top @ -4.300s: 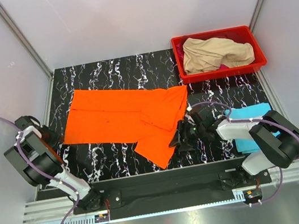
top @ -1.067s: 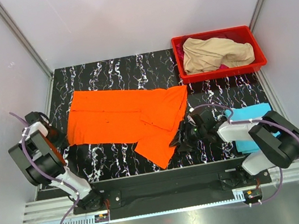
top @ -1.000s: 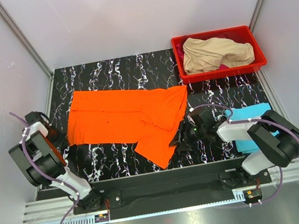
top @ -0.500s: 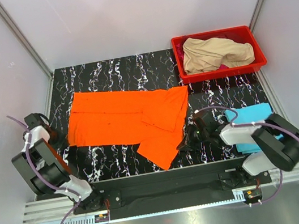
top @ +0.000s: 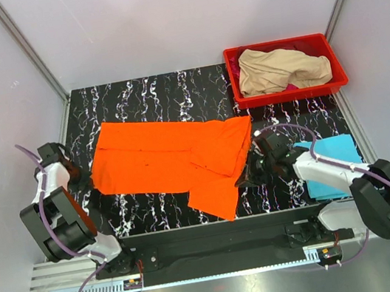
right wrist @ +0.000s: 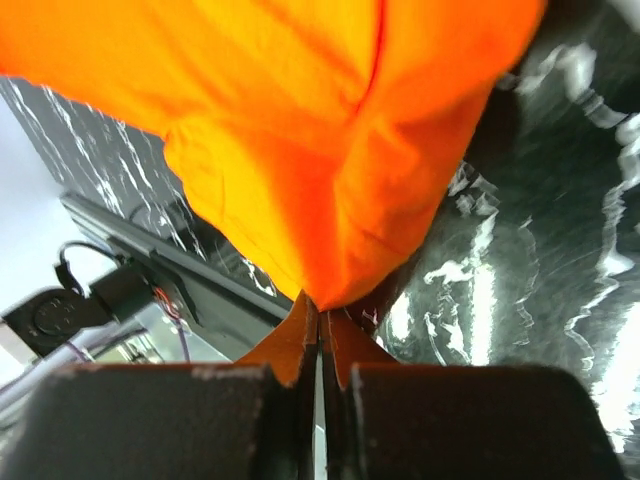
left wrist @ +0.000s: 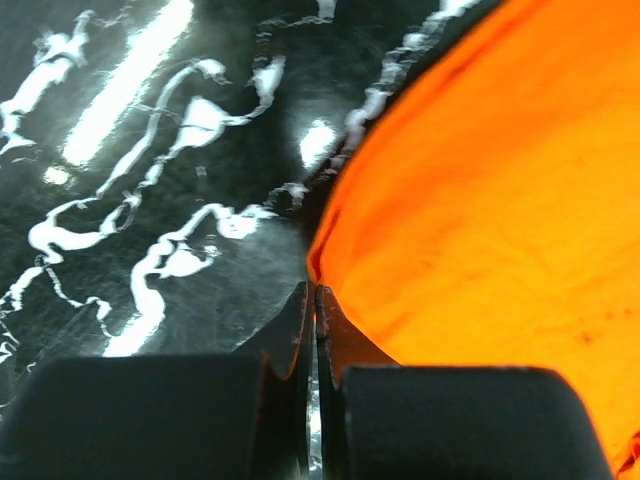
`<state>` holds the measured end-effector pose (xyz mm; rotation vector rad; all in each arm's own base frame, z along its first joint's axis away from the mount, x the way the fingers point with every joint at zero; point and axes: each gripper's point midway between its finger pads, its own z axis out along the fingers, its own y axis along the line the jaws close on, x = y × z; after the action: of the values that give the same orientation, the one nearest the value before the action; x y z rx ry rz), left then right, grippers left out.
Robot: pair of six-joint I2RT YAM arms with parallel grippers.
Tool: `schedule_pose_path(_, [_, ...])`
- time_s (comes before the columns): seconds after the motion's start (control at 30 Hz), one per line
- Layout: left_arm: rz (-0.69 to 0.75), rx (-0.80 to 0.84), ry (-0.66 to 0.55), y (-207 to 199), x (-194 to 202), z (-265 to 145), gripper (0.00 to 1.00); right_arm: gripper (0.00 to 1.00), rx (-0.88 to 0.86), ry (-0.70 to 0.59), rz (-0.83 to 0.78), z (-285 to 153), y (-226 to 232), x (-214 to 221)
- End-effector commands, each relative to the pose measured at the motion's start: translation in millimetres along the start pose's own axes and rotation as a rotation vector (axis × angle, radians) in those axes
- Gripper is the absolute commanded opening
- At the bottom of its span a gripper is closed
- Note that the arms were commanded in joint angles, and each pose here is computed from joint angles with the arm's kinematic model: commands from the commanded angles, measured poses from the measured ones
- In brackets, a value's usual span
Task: Fold and stack the t-shirts
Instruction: Fold the tshirt
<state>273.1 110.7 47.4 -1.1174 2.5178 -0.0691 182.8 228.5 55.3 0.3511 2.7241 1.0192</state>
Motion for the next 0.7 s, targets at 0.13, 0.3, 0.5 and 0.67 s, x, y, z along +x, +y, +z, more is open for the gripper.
schedule_pose_path(0.13, [0.069, 0.032, -0.138, -41, -48, -33, 0.00, 0.00, -0.024, 0.017, 0.017, -16, 9, -51])
schedule_pose_path(0.3, [0.083, 0.067, -0.159, -74, -72, -35, 0.00, 0.00, -0.064, 0.047, 0.027, -24, 25, -80])
schedule_pose_path(0.5, [0.108, 0.073, -0.153, -100, -97, -27, 0.00, 0.00, -0.102, 0.091, 0.045, -21, 35, -105])
schedule_pose_path(0.67, [0.129, 0.066, -0.141, -108, -109, -15, 0.00, 0.00, -0.130, 0.095, 0.087, -21, 37, -120])
